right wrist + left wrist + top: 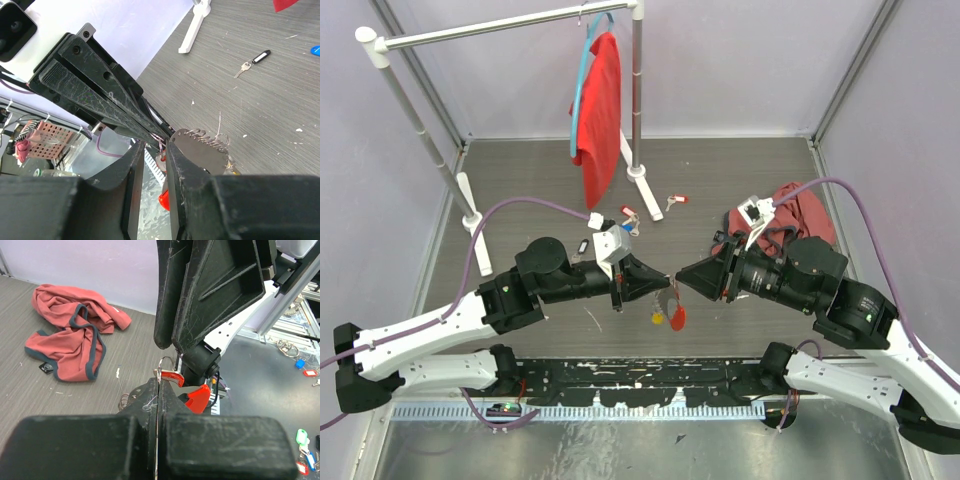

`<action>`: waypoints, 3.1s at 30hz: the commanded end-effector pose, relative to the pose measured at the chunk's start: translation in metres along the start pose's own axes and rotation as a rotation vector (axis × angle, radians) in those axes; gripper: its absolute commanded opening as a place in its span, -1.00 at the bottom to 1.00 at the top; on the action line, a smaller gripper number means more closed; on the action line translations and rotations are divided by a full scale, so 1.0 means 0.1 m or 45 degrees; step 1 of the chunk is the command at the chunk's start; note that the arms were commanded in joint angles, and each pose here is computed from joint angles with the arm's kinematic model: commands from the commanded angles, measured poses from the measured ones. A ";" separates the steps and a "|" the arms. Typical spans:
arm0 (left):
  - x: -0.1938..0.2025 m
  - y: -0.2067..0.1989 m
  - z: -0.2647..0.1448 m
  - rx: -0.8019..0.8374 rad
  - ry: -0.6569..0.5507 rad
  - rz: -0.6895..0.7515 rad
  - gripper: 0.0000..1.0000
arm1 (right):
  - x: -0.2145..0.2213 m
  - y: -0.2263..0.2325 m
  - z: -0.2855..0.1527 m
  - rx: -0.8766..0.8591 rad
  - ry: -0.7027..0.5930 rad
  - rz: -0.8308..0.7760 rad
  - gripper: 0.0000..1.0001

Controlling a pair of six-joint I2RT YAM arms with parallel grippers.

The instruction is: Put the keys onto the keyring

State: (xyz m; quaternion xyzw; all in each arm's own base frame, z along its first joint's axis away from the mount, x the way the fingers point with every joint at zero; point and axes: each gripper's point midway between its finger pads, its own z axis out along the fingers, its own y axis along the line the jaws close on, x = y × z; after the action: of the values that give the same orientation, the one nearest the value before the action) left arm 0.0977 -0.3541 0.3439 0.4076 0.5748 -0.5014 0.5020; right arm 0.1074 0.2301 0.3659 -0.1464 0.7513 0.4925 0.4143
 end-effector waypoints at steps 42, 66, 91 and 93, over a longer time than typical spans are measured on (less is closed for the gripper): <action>-0.24 -0.06 -0.01 0.021 -0.103 0.024 -1.00 | 0.00 -0.09 0.00 0.057 -0.020 0.005 -0.99; -0.26 -0.09 0.00 0.043 -0.105 0.030 -1.00 | 0.04 -0.20 0.08 0.132 0.008 0.043 -0.99; -0.25 -0.11 0.00 0.060 -0.101 0.030 -1.00 | 0.00 -0.21 0.15 0.130 -0.069 0.156 -0.99; -0.25 -0.11 0.00 0.062 -0.101 0.030 -1.00 | -0.01 -0.20 0.15 0.125 -0.073 0.158 -0.99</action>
State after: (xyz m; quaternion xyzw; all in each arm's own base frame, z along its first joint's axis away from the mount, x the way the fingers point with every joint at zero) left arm 0.0968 -0.3547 0.3433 0.4099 0.5740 -0.5021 0.5004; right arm 0.1195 0.2307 0.3426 -0.0805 0.7804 0.4790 0.3936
